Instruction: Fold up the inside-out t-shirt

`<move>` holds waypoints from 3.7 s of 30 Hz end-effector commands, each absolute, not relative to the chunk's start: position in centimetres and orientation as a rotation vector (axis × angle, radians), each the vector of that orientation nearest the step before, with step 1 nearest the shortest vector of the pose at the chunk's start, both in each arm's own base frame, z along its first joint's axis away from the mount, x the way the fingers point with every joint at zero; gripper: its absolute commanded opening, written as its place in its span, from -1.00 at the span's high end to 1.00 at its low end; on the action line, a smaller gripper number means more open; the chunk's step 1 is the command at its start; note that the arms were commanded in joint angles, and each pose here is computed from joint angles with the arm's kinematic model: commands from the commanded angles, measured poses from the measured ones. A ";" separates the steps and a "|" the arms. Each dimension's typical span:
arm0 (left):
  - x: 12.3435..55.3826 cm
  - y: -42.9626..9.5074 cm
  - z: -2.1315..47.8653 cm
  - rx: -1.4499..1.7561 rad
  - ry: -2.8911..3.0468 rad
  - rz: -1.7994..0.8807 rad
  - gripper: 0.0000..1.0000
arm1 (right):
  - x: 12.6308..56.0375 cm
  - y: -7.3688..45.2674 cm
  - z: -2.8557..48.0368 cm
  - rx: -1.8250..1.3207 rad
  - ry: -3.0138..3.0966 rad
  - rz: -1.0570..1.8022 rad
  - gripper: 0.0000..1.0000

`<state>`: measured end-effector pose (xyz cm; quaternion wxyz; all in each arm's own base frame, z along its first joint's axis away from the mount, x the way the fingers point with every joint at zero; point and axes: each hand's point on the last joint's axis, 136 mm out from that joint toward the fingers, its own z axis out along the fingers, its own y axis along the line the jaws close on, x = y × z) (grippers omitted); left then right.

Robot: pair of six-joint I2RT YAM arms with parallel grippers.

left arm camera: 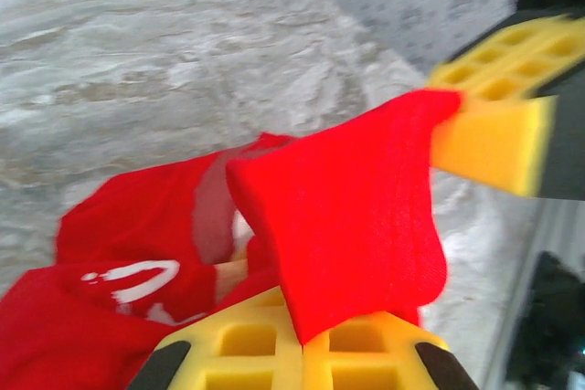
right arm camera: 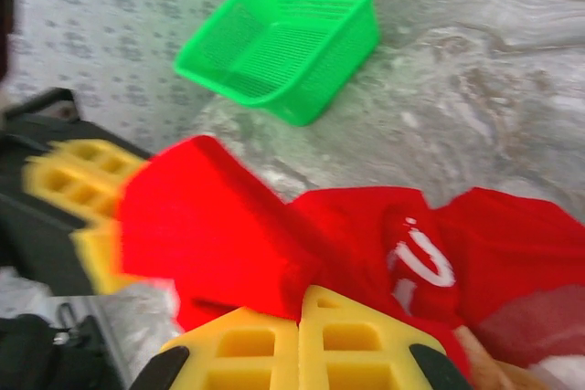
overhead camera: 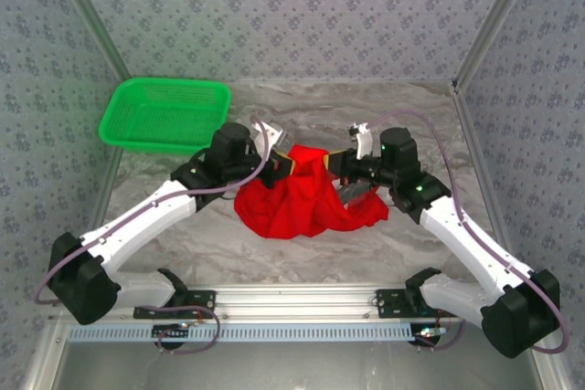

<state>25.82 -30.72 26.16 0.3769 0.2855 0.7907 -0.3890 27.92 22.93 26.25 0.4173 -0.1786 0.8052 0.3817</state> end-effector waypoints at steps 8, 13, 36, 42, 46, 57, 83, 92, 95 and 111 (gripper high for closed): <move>20.9 -30.8 30.2 0.790 1.839 -1.548 1.00 | 29.5 19.8 24.1 -0.475 2.173 0.528 1.00; 23.3 -29.8 28.9 0.626 1.936 -1.404 1.00 | 28.3 19.9 23.6 -0.548 2.239 0.536 0.81; 24.4 -29.4 27.9 0.564 2.011 -1.335 1.00 | 24.7 26.0 24.9 -0.939 2.063 0.726 0.08; 24.2 -29.2 27.8 0.572 2.010 -1.326 1.00 | 25.4 26.6 24.3 -0.953 2.079 0.720 0.27; 24.2 -29.2 27.8 0.576 2.005 -1.324 1.00 | 25.6 26.7 23.9 -0.946 2.094 0.718 0.34; 24.1 -29.0 27.6 0.576 2.005 -1.310 1.00 | 26.1 26.1 23.6 -0.914 2.102 0.687 0.52; 26.5 -26.0 21.5 0.394 2.175 -1.064 1.00 | 24.6 22.6 28.1 -0.699 1.906 0.919 1.00; 25.8 -27.0 21.1 0.485 2.194 -1.017 0.09 | 23.6 24.7 27.8 -0.776 1.874 0.975 1.00; 25.0 -27.7 21.1 0.554 2.183 -0.951 -0.15 | 23.7 25.4 28.0 -0.774 1.871 0.994 1.00; 30.9 -27.8 19.1 0.487 2.234 -0.575 -0.20 | 22.7 26.4 27.7 -0.821 1.869 0.997 1.00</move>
